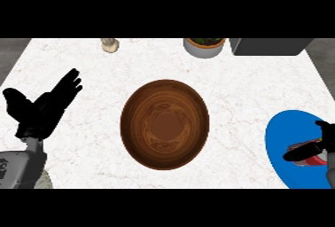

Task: Pick the can from the plate and place it in the bowl

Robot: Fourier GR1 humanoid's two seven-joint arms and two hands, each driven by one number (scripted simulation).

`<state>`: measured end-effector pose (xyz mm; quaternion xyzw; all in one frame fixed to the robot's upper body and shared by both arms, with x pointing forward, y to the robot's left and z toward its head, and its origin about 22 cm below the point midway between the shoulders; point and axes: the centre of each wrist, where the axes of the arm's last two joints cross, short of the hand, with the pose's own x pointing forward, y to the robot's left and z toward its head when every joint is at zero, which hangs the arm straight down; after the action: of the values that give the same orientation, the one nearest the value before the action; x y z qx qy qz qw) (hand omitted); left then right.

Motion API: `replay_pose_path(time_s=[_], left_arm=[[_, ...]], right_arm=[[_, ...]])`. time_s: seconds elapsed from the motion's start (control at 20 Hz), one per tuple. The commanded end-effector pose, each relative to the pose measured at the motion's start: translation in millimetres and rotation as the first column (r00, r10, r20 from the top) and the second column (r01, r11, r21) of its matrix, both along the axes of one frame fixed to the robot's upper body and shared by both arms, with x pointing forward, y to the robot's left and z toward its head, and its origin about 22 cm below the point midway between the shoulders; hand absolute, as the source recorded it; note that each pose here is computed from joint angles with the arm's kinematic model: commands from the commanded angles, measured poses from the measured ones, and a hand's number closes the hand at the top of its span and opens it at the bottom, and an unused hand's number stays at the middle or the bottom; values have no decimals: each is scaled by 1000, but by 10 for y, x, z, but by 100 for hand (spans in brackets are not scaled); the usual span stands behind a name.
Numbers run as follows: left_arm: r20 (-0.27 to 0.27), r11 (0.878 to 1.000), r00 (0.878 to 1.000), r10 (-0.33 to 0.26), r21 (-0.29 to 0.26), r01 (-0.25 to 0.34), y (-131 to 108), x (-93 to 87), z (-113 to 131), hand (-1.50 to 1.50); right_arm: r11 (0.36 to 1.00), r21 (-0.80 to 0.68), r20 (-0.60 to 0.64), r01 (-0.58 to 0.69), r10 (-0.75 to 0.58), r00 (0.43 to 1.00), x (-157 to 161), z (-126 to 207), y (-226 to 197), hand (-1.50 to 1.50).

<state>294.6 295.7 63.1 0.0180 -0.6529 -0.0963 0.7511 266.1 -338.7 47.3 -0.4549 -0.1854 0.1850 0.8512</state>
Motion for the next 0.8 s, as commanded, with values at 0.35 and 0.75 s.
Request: replay_pose_path(time_s=[0.35,0.75], left_arm=[[-3,1000,1000,15,-11,-15,227,-148,-73,0],[-22,1000,1000,-3,-9,3,-38,0,28,0]], right_arm=[[996,-93,25,-15,17,1000,-74,-211,-50,150],[992,-117,67,-49,57,996,133,198,109,150]])
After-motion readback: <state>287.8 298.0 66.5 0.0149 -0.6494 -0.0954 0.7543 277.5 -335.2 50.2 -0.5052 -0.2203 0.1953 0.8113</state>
